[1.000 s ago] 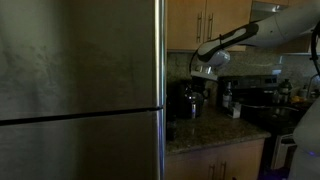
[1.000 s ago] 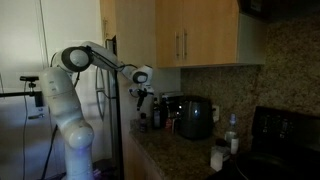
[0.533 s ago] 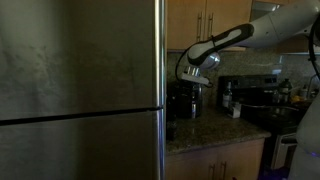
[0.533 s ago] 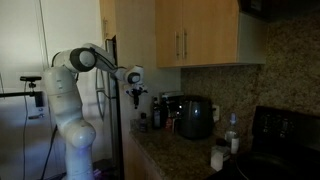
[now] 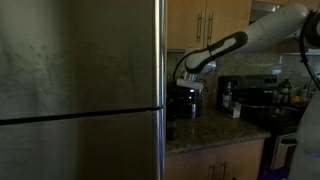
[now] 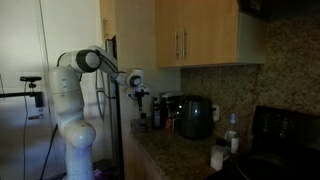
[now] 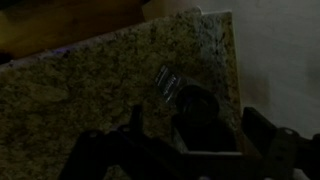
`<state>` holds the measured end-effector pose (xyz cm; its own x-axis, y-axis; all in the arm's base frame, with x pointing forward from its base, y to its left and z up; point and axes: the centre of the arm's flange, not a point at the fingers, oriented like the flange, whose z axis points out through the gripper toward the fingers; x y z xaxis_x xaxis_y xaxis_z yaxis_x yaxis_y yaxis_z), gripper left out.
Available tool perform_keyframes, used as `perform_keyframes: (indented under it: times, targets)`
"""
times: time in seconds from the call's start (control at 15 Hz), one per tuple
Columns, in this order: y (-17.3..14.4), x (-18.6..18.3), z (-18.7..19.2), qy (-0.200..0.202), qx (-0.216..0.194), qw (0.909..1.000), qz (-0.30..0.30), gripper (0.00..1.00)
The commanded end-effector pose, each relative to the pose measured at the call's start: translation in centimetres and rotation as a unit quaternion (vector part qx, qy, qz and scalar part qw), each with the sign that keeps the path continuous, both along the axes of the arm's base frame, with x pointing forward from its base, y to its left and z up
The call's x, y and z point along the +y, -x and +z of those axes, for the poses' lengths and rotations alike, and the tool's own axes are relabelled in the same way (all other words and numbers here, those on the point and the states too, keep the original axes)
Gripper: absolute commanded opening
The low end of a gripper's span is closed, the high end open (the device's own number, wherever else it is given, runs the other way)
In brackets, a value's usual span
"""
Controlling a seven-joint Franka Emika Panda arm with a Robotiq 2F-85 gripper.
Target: Move the glass bottle to the right of the counter, close the air fryer, then move the cellars to the right of the counter
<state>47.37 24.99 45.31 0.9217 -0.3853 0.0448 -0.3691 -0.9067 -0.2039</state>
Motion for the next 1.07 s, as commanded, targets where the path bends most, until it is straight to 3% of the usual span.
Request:
perform_keyframes:
  times: [0.0,0.53,0.6,1.0]
  targets:
    - [-2.3,1.3,-2.5,0.0,-0.027,0.9994,-0.021,1.0]
    - [-2.2,0.8,-3.4,-0.001,-0.025,0.9991,-0.033,1.0]
    - [-2.3,1.1,-4.5,0.014,-0.026,0.9991,-0.029,1.0]
    - [-2.4,2.5,-6.3,-0.013,-0.051,0.9983,-0.024,1.0]
